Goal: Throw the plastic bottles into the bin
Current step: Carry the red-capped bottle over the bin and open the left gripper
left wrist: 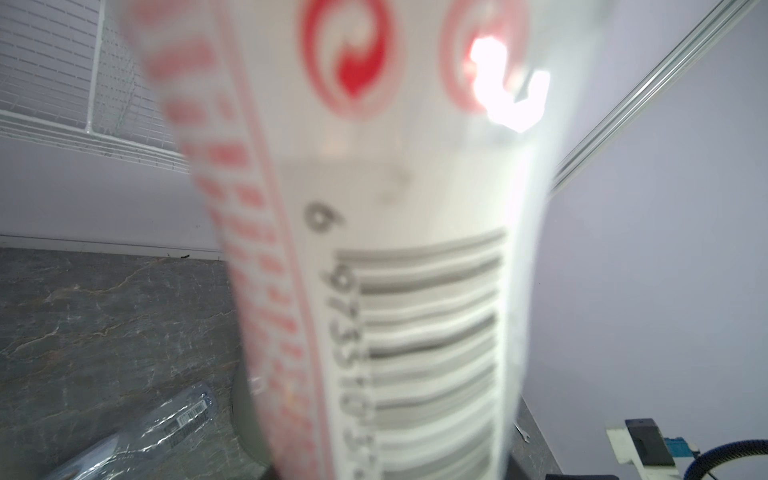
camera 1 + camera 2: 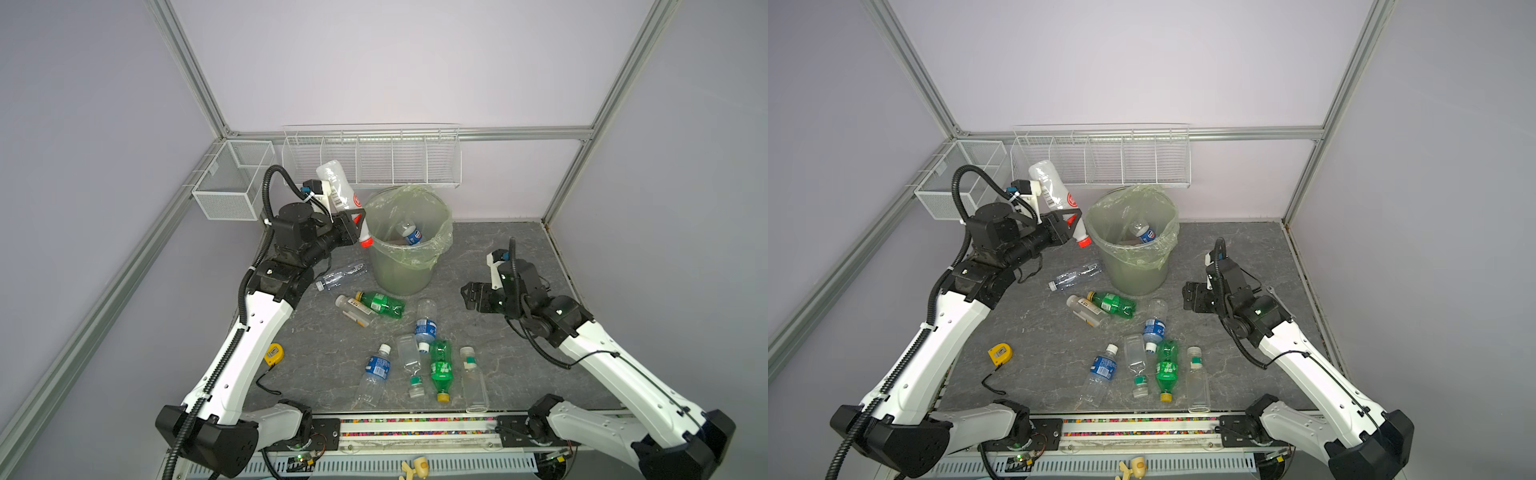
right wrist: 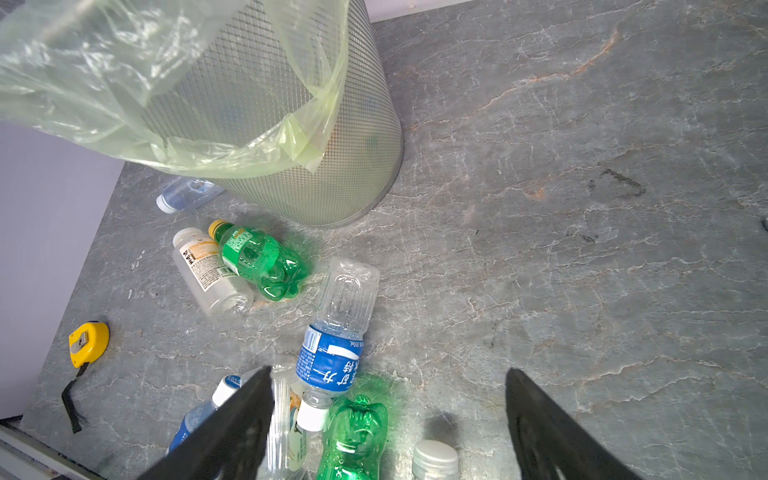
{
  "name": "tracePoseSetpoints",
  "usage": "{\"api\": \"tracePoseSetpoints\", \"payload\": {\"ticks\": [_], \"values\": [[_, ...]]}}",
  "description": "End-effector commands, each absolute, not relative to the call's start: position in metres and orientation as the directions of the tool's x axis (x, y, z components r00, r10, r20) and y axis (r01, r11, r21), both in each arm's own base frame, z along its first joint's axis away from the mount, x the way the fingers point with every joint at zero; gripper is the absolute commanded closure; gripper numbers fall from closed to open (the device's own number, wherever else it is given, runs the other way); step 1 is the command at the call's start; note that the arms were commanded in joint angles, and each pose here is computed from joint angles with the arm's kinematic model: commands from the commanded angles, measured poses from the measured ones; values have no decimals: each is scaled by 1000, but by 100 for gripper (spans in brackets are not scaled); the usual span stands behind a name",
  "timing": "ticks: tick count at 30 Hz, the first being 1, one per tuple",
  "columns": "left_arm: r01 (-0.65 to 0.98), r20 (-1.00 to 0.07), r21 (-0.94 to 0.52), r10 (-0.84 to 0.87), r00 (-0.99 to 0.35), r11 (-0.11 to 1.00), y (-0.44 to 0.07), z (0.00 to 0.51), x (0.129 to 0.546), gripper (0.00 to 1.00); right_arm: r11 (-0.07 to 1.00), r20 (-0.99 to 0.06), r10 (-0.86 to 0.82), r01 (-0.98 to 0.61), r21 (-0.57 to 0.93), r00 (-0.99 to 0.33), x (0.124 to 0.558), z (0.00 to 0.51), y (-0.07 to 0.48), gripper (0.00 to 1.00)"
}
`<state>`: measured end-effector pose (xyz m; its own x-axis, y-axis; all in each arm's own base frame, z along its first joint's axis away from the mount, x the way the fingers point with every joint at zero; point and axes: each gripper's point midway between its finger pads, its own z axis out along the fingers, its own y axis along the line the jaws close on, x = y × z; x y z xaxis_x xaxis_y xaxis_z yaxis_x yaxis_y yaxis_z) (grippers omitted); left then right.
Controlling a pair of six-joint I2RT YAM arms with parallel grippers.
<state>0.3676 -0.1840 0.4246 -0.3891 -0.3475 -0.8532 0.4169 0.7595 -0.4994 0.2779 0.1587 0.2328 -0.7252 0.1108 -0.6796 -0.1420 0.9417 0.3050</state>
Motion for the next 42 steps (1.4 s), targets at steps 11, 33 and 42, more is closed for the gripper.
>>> {"api": "tracePoseSetpoints", "payload": {"ticks": [11,33,42], "values": [[445,-888,-346,-135,-440,826,-272,415,430,50,958,-706,101,-122,258,-701,271,240,142,12],[436,-889,-364,-168,-426,823,-253,472,404,1,968,-716,94,-104,227,-692,261,241,127,12],[392,-876,-362,-165,-454,846,-234,433,389,1,971,-692,101,-81,225,-715,261,233,126,12]]}}
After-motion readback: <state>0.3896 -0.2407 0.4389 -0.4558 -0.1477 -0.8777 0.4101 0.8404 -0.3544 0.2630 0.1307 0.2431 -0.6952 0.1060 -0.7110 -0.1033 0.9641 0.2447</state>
